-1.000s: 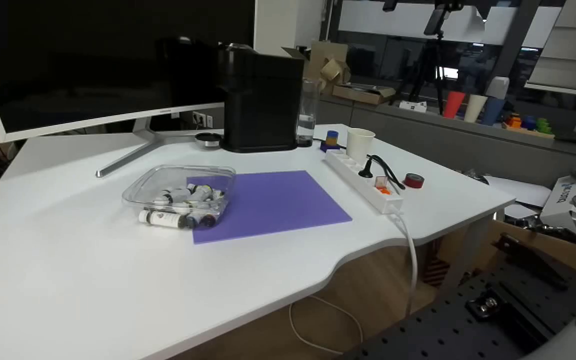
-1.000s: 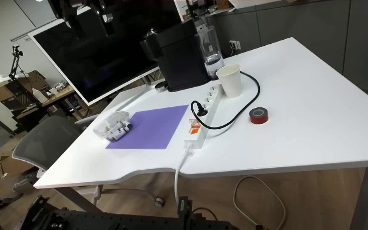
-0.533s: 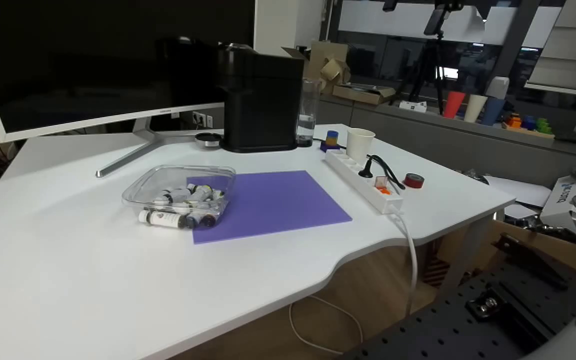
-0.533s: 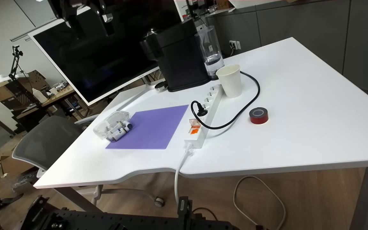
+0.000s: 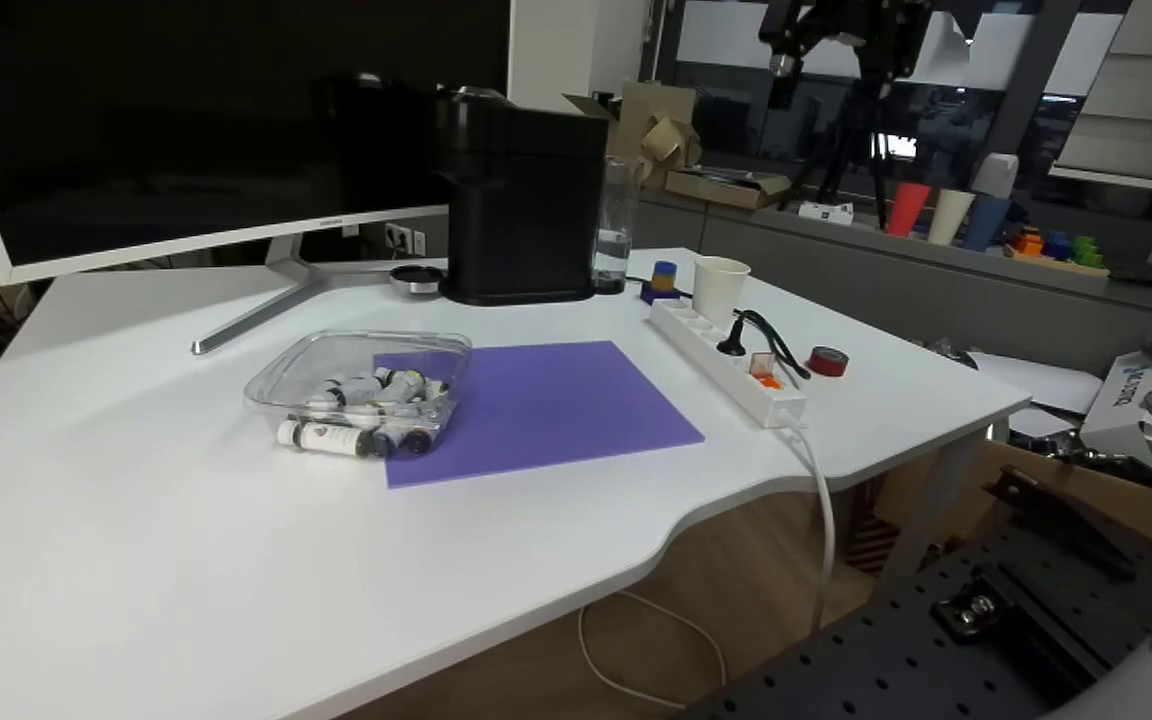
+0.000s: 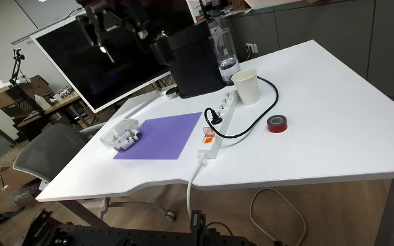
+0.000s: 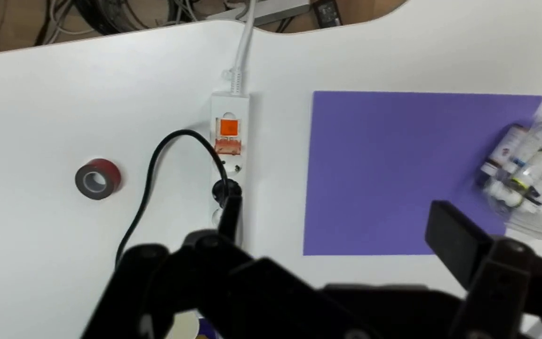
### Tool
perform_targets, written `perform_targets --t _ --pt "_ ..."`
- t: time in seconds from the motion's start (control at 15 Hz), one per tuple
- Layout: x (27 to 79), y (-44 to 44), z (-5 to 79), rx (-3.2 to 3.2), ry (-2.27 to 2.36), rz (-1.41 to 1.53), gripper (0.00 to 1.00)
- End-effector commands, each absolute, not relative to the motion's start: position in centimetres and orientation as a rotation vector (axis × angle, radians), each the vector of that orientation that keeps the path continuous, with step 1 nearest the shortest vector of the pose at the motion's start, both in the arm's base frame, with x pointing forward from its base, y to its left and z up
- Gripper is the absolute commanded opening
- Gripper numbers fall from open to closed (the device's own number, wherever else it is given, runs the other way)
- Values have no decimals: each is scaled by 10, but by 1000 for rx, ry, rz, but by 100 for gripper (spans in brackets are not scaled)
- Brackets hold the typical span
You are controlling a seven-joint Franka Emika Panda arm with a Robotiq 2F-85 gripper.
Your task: Turn on the switch of the extension cord
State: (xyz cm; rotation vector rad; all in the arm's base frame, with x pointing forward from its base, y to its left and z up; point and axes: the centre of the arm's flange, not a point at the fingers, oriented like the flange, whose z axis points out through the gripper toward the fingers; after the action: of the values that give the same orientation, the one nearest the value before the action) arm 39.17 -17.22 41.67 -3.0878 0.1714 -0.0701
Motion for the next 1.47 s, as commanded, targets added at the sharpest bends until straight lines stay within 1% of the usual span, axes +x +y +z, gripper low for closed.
perform_targets --t 0.0,0.4,0.6,0.67,0.93,1.2,1.27,1.33,1.4 --pt "396 -192 368 -3178 156 -18 100" --pt "397 -214 290 -3239 77 120 100" --pt "400 -219 258 -3253 68 108 100" --pt "396 -211 274 -3231 76 108 100" --pt "397 -213 254 -3234 72 124 100" --pt "401 -213 234 -3251 40 73 100" --pt "403 -214 227 -3248 37 59 75" --pt "405 -215 220 -3249 37 48 73" --pt "406 -216 212 -3250 35 37 67"
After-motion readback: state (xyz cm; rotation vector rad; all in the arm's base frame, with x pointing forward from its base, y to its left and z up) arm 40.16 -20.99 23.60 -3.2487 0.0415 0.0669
